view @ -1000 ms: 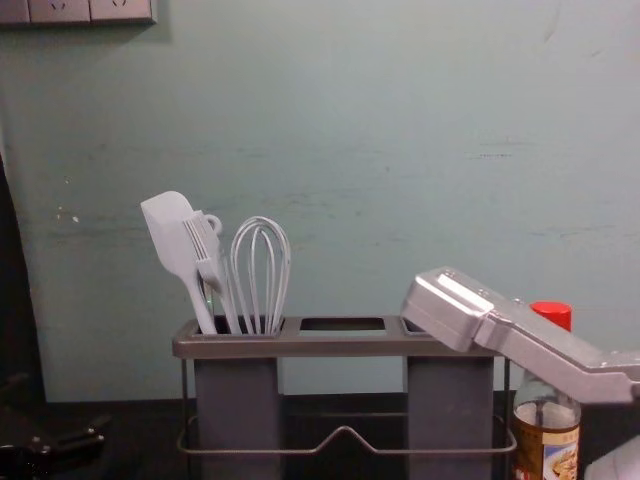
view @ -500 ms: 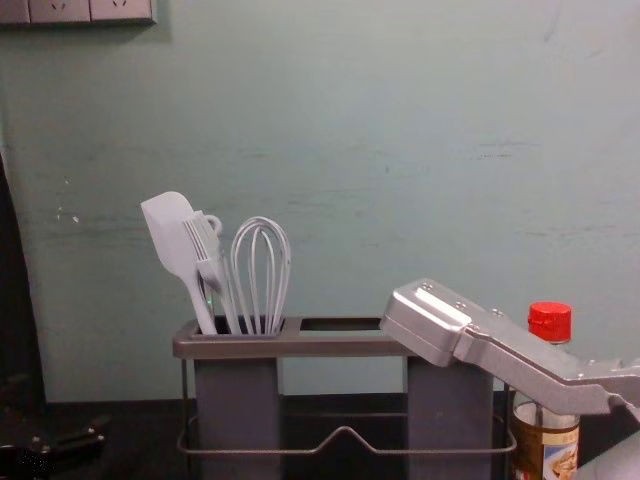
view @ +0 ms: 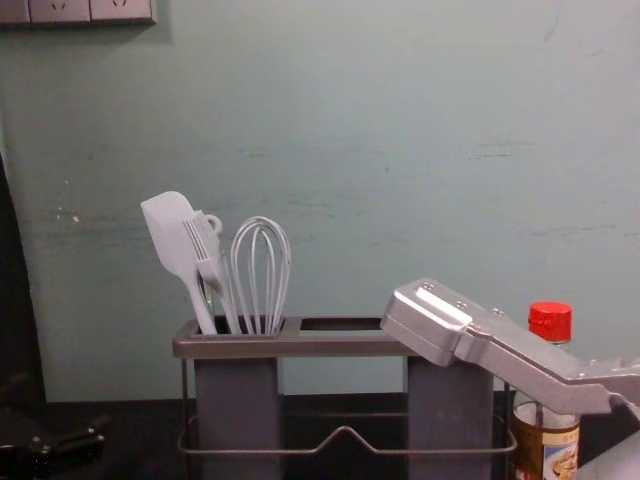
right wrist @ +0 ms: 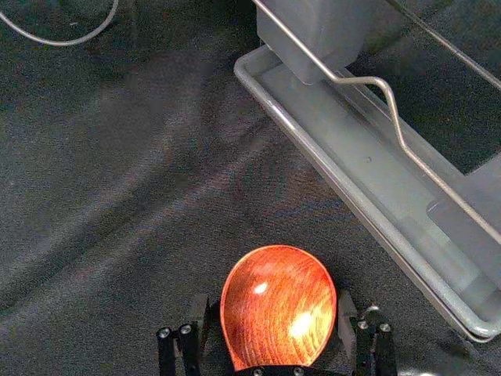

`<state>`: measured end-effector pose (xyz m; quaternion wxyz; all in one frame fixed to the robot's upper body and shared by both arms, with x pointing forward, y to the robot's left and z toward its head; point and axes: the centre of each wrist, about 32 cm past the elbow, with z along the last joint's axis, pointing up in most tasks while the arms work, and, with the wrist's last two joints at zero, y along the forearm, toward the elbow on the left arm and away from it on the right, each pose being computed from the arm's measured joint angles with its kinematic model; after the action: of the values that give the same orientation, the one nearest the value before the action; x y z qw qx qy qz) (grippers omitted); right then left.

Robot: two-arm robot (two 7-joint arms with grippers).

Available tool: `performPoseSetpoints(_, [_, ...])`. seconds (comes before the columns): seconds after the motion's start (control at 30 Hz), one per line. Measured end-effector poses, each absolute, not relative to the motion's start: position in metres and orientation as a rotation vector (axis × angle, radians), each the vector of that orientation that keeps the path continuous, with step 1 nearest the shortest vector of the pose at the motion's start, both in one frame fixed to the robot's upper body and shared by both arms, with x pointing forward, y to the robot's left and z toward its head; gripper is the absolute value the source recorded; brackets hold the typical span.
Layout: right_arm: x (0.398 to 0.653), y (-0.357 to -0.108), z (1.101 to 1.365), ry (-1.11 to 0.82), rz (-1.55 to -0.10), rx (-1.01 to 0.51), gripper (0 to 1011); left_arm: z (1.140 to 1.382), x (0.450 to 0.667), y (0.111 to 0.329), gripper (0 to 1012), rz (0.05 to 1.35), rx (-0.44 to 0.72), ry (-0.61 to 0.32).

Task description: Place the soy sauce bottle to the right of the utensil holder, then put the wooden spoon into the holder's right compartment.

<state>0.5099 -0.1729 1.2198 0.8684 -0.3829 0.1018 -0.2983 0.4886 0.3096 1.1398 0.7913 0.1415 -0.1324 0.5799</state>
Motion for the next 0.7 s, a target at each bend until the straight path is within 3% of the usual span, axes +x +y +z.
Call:
performPoseSetpoints(0.07, [0.5099, -0.173, 1.2198, 0.213, -0.624, -0.801, 995, 1.1398, 0.4886, 0.3097, 1011, 1.248, 0.304, -0.285])
performPoseSetpoints(0.3, [0.5098, -0.1733, 1.22, 0.214, -0.625, -0.8, 838, 1.1398, 0.4886, 0.3097, 1011, 1.248, 0.304, -0.285])
performPoseSetpoints(0.7, [0.5096, -0.1734, 1.2201, 0.214, -0.624, -0.8, 837, 1.1398, 0.4886, 0.3097, 1012, 1.248, 0.304, -0.285])
